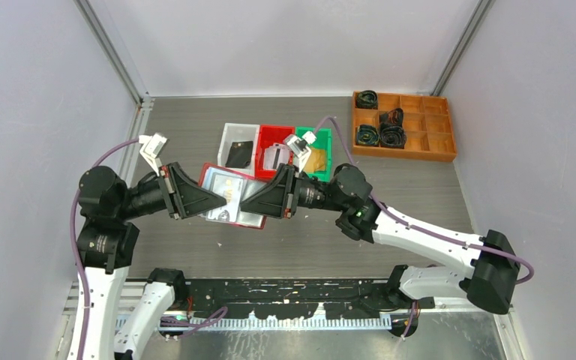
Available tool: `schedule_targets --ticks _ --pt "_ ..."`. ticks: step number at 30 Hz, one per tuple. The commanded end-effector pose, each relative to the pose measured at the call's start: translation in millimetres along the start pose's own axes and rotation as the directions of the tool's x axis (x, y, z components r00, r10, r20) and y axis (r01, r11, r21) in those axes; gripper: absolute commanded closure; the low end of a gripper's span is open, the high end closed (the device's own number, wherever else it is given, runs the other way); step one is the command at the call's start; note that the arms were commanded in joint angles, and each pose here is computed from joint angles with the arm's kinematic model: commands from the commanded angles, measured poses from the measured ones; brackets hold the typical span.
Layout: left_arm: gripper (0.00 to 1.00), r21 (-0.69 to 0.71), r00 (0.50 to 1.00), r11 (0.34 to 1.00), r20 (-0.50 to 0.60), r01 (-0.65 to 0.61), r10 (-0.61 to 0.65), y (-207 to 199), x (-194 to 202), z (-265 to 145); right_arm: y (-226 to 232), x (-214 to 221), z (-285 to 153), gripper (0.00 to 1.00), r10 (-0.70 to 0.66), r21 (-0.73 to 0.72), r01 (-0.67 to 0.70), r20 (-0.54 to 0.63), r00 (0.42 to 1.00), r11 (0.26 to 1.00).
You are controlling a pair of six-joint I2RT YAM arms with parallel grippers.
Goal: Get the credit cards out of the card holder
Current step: Remove the credit card from the card holder.
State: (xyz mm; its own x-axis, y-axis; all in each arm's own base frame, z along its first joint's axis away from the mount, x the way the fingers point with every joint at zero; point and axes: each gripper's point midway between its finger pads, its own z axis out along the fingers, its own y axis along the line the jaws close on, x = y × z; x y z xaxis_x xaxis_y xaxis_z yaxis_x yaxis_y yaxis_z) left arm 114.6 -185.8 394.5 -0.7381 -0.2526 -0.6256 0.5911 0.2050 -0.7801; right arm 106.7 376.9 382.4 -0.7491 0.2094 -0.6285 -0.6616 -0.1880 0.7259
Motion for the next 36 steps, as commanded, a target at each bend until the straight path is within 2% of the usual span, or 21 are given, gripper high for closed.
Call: schedule_targets --ticks 1,6,10,13,19,29,31,36 --pt "0.91 0.066 0.991 0.989 0.023 -0.133 0.132 -31.6 -6.1 -5.6 19.8 -29.5 15.3 0.72 -0.034 -0.05 0.037 0.059 0.998 0.998" --pt "0.91 0.067 0.99 0.988 0.028 -0.142 0.141 -35.3 -7.2 -6.4 14.9 -28.5 23.5 0.72 -0.015 -0.046 0.016 0.031 0.999 0.999" --pt "0.9 0.067 0.989 0.987 0.03 -0.148 0.146 -37.0 -7.6 -6.8 13.7 -28.4 23.1 0.82 -0.017 -0.044 0.018 0.033 0.999 0.999" --pt "0.84 0.066 0.989 0.987 0.033 -0.146 0.144 -37.0 -8.4 -6.7 17.7 -28.2 21.1 0.91 -0.023 -0.056 0.024 0.031 0.999 0.998" --pt "0.78 0.063 0.989 0.987 0.043 -0.145 0.143 -38.3 -11.6 -6.2 19.8 -23.2 8.7 0.99 -0.039 -0.058 0.042 0.047 0.998 0.997" --pt "0.66 0.068 0.988 0.987 0.057 -0.148 0.144 -43.0 -16.8 -5.8 10.6 -14.3 -3.3 0.99 -0.03 -0.03 0.032 0.061 0.998 0.999" --pt "0.68 0.074 0.988 0.986 0.057 -0.15 0.146 -43.8 -17.0 -5.7 9.9 -14.4 -3.7 0.99 -0.029 -0.027 0.031 0.064 0.998 0.999" --pt "0.83 0.071 0.988 0.987 0.061 -0.143 0.139 -42.1 -17.5 -5.1 12.7 -15.5 -1.8 0.99 -0.028 -0.042 0.031 0.061 0.998 0.999"
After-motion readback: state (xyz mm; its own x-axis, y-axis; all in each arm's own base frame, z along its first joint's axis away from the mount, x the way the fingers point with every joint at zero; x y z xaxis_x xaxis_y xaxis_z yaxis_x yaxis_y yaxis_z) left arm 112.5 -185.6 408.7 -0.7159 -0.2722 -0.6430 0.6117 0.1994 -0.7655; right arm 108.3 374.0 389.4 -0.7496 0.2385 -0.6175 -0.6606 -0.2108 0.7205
